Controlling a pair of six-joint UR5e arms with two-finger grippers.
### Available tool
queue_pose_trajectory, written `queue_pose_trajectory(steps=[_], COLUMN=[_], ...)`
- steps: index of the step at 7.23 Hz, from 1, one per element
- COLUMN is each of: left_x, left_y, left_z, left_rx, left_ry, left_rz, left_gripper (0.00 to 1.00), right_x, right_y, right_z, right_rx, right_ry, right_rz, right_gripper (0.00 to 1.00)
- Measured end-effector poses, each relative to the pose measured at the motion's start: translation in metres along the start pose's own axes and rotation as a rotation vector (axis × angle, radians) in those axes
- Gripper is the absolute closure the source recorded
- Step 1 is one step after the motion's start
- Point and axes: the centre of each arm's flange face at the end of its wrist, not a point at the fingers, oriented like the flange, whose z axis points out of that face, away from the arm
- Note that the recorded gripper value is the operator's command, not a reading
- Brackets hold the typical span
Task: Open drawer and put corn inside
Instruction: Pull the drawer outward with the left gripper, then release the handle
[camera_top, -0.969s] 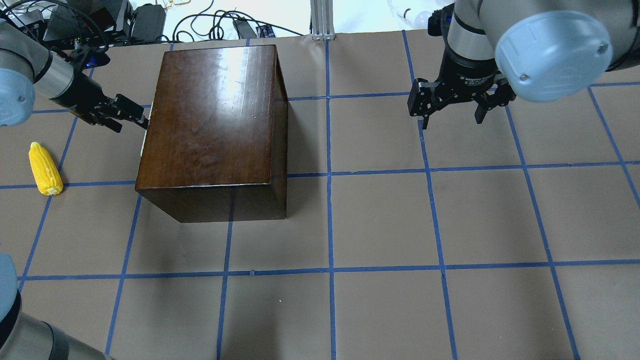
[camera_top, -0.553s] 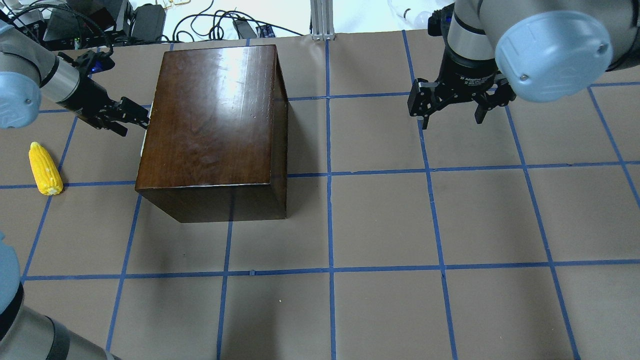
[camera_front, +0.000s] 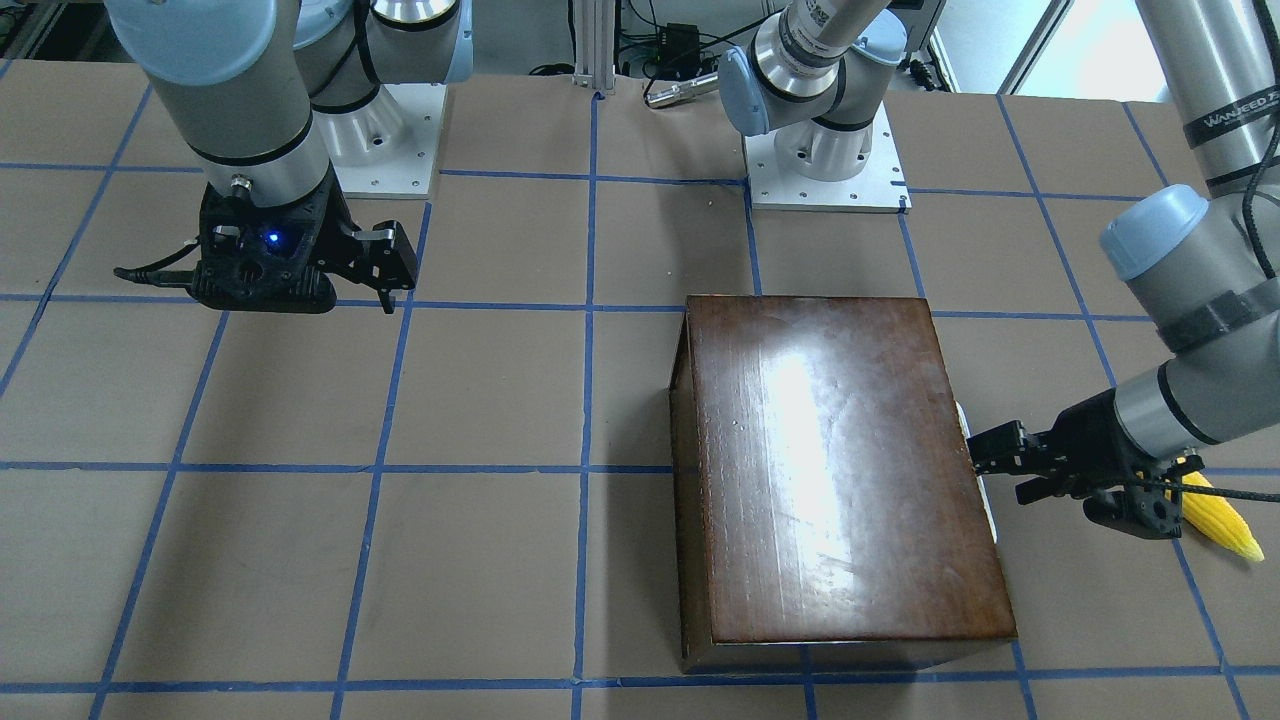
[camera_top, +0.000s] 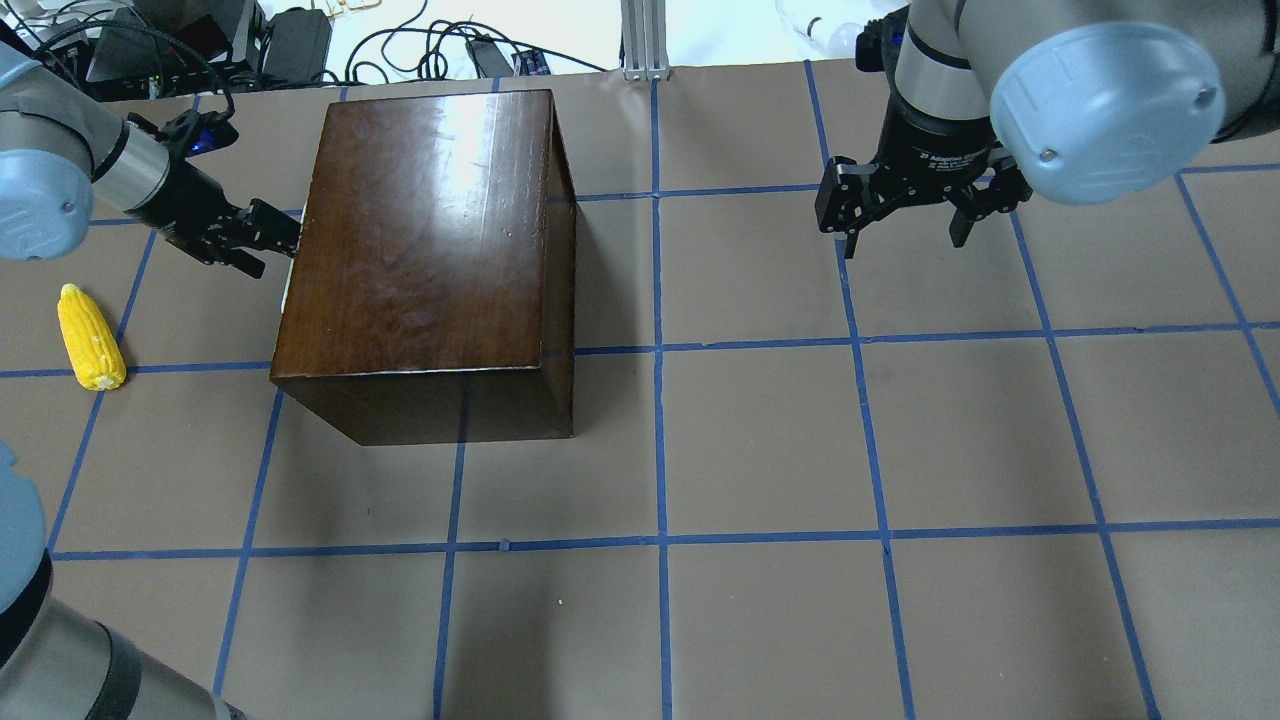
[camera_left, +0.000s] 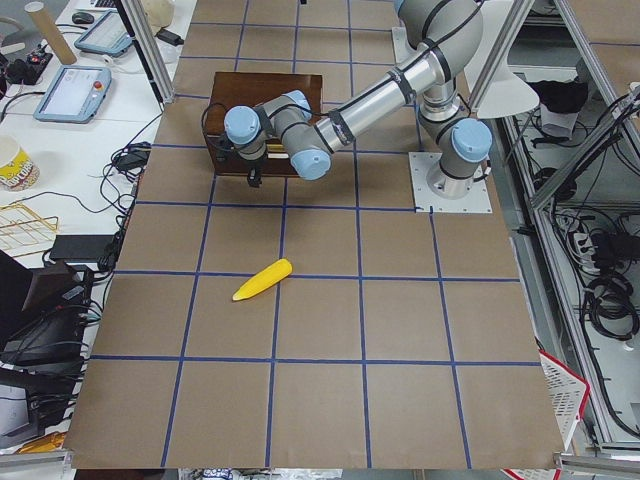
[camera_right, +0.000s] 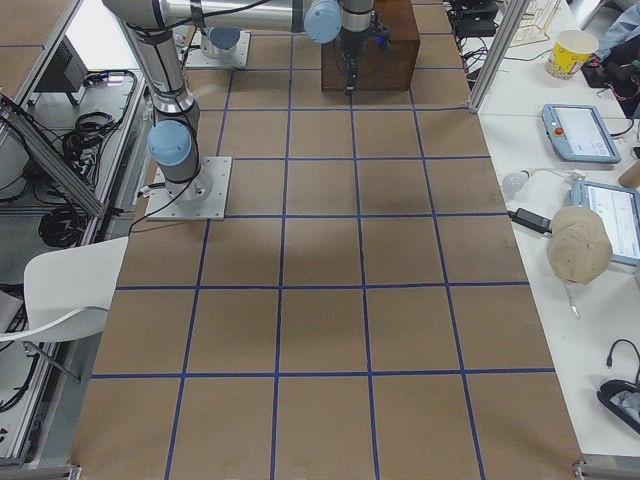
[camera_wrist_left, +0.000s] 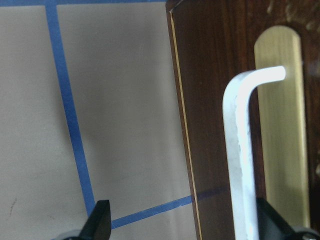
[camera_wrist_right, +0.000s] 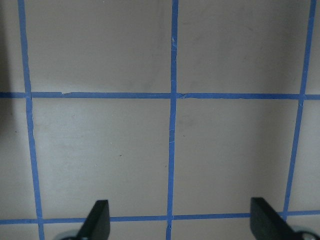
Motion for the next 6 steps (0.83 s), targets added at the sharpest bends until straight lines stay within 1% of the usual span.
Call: queue_pose_trajectory(steps=[3,6], left_x=[-0.004,-0.022], left_y=[-0.002,0.002], left_z=[0.0,-0.009], left_rx=[-0.001,0.017], left_ry=[-0.011,-0.017], left_rz=[0.004,-0.014], left_gripper=[0.0,0.0], right_x=[0.0,0.0], right_y=[0.0,0.0], right_z=[0.0,0.0], right_rx=[-0.001,0.0], right_ry=[0.0,0.0], right_rz=[0.0,0.0], right_gripper=[0.0,0.0])
